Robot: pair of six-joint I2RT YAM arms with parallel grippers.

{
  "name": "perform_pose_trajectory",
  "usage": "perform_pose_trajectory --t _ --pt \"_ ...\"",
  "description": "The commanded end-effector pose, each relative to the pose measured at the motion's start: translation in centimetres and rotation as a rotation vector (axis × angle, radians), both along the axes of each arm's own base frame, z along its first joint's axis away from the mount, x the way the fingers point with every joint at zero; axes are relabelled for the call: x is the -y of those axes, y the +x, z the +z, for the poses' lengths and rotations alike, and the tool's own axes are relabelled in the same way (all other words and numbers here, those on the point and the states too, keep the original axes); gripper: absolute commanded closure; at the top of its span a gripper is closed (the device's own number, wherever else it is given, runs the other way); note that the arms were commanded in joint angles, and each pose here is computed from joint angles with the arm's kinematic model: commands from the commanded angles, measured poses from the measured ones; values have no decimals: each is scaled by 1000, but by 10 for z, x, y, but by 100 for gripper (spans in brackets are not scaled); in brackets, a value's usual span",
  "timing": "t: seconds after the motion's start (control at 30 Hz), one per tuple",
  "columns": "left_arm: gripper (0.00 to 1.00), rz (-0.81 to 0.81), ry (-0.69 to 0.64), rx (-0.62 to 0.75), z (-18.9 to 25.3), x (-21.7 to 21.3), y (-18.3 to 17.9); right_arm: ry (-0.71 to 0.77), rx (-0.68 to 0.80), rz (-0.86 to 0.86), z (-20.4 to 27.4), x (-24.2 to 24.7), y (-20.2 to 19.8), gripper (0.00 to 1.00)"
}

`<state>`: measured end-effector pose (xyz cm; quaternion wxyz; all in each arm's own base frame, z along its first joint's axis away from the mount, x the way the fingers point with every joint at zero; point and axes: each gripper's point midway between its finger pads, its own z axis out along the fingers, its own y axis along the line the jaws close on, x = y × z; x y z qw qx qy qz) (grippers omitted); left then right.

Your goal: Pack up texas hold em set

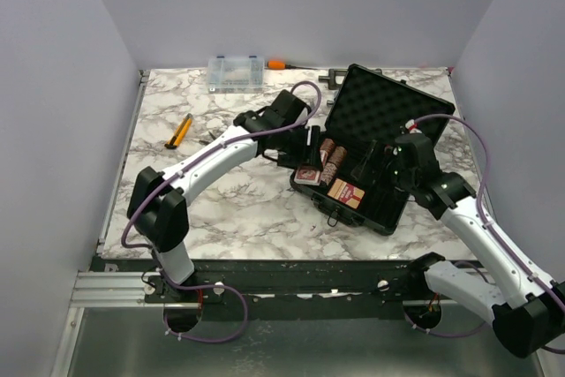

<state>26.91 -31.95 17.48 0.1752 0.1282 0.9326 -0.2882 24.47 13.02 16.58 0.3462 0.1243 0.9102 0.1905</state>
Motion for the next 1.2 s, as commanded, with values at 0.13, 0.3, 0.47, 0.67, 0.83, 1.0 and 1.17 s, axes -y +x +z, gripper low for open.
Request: perform_pose_trajectory --t 0.13,0.3,0.47,0.67,0.83,1.0,1.17 --pt "82 81 -173 -211 17 84 -17 -40 75 -211 25 37 -3 1" --pt "84 161 -217 -312 7 115 -22 -39 100 -261 31 48 -11 1" --pt "85 223 -234 -385 -1 129 -24 -28 92 -276 30 52 -21 1" --pt "85 290 -227 -446 -9 140 -29 -33 87 -281 29 57 -30 1" --pt "85 328 -197 -528 -26 147 -42 -43 84 -290 30 63 -38 1" --pt "80 338 -164 -584 -42 153 -56 -52 63 -296 25 68 -47 1" --pt "65 343 -144 -627 -53 155 -61 -46 48 -290 23 68 -55 1"
